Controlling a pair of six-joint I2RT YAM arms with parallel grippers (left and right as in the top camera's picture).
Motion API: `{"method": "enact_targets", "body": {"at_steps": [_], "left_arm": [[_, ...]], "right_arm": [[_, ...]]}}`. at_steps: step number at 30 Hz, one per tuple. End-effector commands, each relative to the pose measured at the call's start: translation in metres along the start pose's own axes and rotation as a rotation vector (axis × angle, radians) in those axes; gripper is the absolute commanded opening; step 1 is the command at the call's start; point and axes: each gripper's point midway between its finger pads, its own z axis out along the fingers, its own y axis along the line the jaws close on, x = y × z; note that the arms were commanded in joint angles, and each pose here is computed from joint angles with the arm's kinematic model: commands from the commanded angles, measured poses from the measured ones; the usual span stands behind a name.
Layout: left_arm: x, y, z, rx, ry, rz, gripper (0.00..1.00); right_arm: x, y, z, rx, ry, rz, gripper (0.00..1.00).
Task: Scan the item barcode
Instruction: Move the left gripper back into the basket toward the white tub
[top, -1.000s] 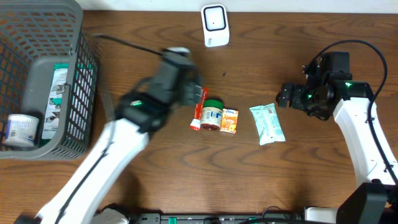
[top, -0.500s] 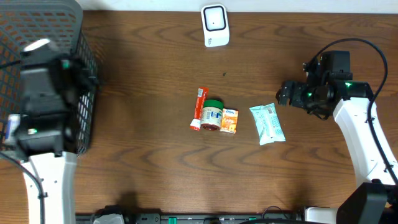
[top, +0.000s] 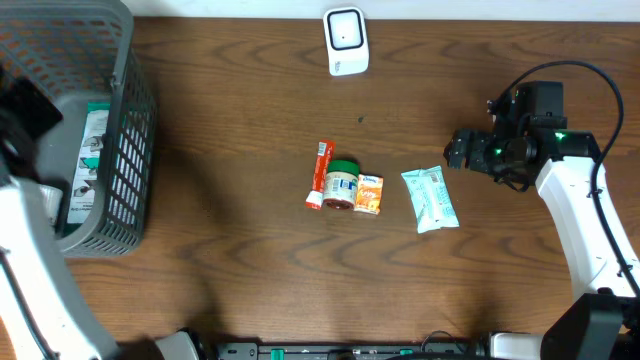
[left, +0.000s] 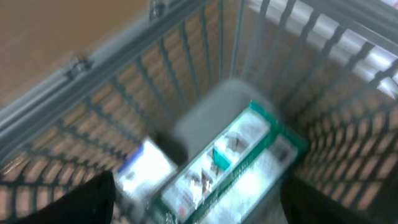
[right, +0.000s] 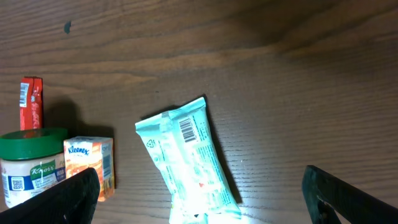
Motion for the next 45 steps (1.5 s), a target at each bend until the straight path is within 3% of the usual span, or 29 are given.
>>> {"method": "enact_targets", "body": {"at_steps": [1,10,19,27,32,45], "left_arm": [[-0.028,-0.003,0.000,-0.015,0.058,0.084,0.80],[0.021,0.020,0.064,-0.185,0.386,0.262,0.82],[0.081,0.055,0.097,-0.241,0.688,0.270,0.83],[0.106,0.081,0.116,-0.238,0.761,0.202,0.84],[0.117,0.076,0.133,-0.136,0.762,0.181,0.84],[0.119,0.070,0.154,-0.089,0.732,0.206,0.84]], "right_arm": [[-0.003,0.000,-0.003,-0.001,-0.012,-0.013,0.99],[-0.003,0.000,-0.003,-0.001,-0.012,-0.013,0.99],[-0.004,0.000,-0.003,-0.001,-0.015,-0.013,0.99],[-0.005,0.001,-0.003,-0.003,-0.021,-0.014,0.99],[-0.006,0.001,-0.003,-0.003,-0.022,-0.014,0.99],[-0.006,0.001,-0.003,-0.003,-0.022,-0.014,0.99]]}}
